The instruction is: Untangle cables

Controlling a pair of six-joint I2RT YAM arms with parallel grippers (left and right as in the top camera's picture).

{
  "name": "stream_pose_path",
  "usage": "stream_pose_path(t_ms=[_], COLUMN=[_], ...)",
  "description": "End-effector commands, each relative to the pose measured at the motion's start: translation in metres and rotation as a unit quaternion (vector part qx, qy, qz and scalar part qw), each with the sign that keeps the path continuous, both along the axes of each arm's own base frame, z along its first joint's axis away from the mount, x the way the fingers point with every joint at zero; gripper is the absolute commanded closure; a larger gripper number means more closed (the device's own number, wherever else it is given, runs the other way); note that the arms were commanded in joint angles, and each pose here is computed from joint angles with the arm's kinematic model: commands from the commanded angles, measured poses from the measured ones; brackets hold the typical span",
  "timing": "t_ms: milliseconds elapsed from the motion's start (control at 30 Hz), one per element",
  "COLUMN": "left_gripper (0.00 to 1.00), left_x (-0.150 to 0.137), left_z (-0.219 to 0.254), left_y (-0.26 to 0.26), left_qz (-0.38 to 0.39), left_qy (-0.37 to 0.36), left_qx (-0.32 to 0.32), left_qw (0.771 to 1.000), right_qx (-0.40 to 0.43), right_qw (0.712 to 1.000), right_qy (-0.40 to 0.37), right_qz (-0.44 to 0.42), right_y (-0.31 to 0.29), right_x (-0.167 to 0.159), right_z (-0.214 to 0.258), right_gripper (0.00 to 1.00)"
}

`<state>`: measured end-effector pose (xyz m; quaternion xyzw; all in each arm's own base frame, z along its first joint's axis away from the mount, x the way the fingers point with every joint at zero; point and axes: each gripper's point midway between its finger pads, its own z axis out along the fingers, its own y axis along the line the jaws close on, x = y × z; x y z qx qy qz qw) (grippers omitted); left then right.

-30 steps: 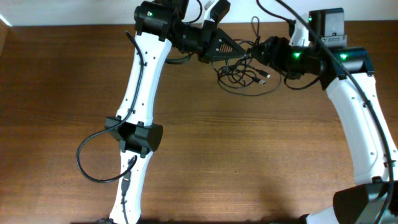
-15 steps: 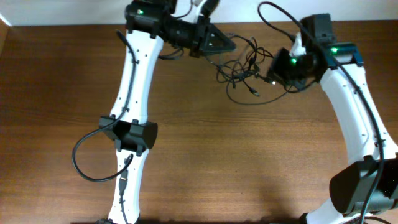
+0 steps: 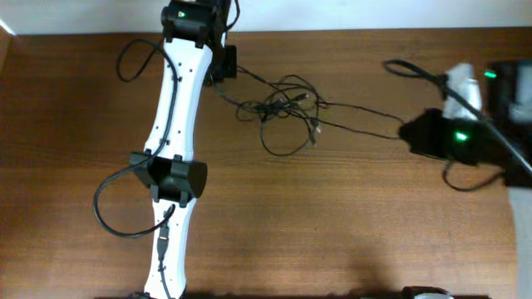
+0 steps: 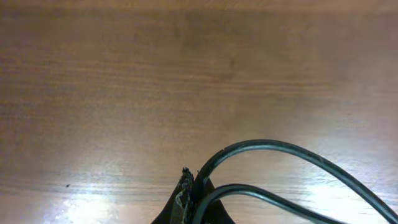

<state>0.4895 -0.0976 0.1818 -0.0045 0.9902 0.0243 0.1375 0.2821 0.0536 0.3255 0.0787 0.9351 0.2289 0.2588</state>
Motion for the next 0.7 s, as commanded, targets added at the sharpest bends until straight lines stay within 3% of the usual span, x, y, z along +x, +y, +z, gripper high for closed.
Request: stream_pose_path(t_ms=[0,133,267,400,467,500,533,567,600,633,667], left_gripper=[1.00,1.00,1.00,1.00,0.99,0.91,0.74,0.54,0.22,0.04,0.00], left_x=[-0.003,-0.005,-0.009,-0.025,-0.031,-0.033,-0.035,-0.036,-0.037,-0.037,-0.037], left_z=[-0.017,-0.023,-0.026,-0.026,-0.025,-0.025,-0.025,-0.025,-0.025,-0.025,-0.025], left_y=[0.025,0.025,0.009,-0.053,-0.071,-0.077,-0.082,-0.085,-0.087,-0.087,-0.087], left_qz=[0.024,0.023,0.000,-0.156,-0.190,-0.196,-0.202,-0.205,-0.208,-0.207,-0.207], left_qy=[0.025,0.036,0.047,0.068,0.070,0.071,0.071,0.071,0.071,0.071,0.071], left_qx=[0.052,0.055,0.019,-0.063,-0.081,-0.081,-0.080,-0.078,-0.078,-0.078,-0.078], left_qw=[0.998,0.998,0.999,0.983,0.976,0.975,0.974,0.973,0.973,0.973,0.973], right_qx=[-0.025,-0.039,-0.029,-0.023,-0.024,-0.022,-0.021,-0.024,-0.024,-0.024,-0.024], right_qw=[0.992,0.973,0.979,0.986,0.988,0.990,0.991,0.991,0.992,0.992,0.992], right_qy=[-0.054,-0.041,-0.023,-0.023,-0.019,-0.020,-0.018,-0.017,-0.017,-0.016,-0.015], right_qz=[-0.108,-0.222,-0.198,-0.162,-0.152,-0.137,-0.134,-0.129,-0.124,-0.124,-0.124], right_y=[-0.055,-0.105,-0.101,-0.091,-0.088,-0.084,-0.083,-0.082,-0.081,-0.081,-0.081], right_x=[-0.028,-0.063,-0.065,-0.067,-0.070,-0.071,-0.072,-0.073,-0.074,-0.075,-0.075], right_z=[0.031,0.031,0.024,0.022,0.021,0.021,0.020,0.019,0.019,0.019,0.019], right_gripper=[0.96,0.96,0.96,0.93,0.92,0.91,0.88,0.85,0.82,0.80,0.77])
